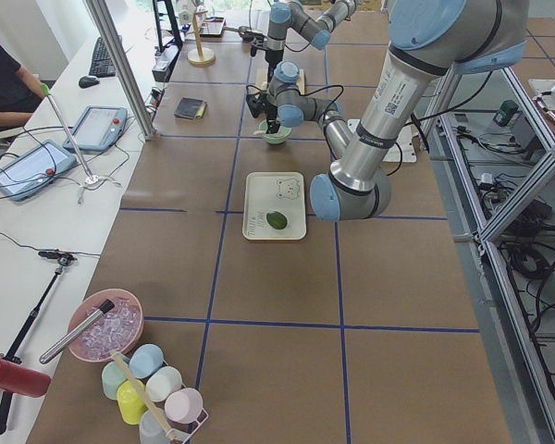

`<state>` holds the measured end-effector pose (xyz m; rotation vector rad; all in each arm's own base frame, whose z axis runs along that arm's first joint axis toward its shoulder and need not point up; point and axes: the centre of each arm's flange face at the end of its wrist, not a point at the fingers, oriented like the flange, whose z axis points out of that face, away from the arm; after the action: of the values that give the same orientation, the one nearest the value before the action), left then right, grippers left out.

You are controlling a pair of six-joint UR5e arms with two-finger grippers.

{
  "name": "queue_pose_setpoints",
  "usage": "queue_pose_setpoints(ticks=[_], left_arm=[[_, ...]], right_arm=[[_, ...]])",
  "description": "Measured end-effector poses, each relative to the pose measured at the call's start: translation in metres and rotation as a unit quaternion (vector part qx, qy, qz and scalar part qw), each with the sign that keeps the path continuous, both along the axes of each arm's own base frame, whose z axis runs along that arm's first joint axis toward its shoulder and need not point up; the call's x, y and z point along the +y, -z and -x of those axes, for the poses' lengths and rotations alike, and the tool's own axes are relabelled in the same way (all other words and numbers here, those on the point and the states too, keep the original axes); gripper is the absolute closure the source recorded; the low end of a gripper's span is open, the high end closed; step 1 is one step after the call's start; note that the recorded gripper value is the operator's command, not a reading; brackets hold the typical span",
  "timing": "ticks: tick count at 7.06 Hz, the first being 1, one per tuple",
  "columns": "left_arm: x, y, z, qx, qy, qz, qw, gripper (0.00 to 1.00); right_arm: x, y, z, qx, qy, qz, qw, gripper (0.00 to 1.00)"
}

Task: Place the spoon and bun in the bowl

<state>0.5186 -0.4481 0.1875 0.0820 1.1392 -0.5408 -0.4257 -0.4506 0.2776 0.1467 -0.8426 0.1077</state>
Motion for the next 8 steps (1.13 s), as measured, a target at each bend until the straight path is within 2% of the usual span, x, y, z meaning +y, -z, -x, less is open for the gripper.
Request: queue_pose_setpoints(ticks=[1,3,5,8], left_arm=[[-0.009,-0.002,0.025,-0.039,-0.009,-0.024,0.9989,0.00],[-0.035,-0.012,0.082,-0.120,-0.041,-0.064,0.9898,0.00],[-0.063,-0.035,0.150,-0.192,-0.072,-0.119,0.9714,0.00],[-0.104,-0.085,0.257,-0.273,-0.122,-0.173,0.9383,0.00]], right_arm=[[0.004,0.016,0.009,-0.012,0.002,-0.004,0.9999,1.00],[0.020,0.054,0.034,-0.040,0.005,-0.005,0.9992,1.00],[0.040,0.084,0.066,-0.054,0.007,-0.017,0.9984,1.00],[0.041,0.115,0.114,-0.052,-0.001,-0.027,0.9983,1.00]])
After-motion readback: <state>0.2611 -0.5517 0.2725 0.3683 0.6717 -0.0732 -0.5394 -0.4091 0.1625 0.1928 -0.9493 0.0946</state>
